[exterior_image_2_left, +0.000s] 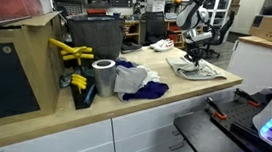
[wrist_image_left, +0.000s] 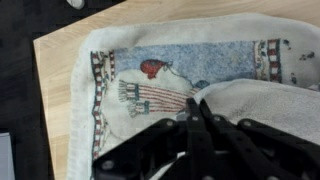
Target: Fold the towel from left to right then move it to the left.
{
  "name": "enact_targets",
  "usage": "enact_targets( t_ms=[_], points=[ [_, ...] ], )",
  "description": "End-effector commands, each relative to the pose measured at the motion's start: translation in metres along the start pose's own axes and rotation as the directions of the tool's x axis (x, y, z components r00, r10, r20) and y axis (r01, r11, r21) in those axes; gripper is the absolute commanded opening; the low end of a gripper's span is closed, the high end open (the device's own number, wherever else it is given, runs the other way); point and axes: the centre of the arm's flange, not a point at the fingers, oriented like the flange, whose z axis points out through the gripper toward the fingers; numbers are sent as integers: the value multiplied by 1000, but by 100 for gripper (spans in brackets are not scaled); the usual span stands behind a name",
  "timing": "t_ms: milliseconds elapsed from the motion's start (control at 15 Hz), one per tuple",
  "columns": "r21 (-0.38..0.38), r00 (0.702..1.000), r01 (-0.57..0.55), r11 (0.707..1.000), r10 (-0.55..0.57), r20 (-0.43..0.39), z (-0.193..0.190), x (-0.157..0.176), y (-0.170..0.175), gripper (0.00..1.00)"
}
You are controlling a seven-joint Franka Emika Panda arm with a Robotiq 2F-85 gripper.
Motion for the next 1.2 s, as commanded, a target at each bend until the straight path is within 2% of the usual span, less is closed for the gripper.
enact_targets(
  t_ms=[0,467,1133],
  points=[
    [-43,999,48,998,-48,2,-13,-39,19,1],
    [-116,997,77,990,-77,4,-10,-67,41,1],
    [-217,996,84,973,-76,46,17,-84,82,1]
  ],
)
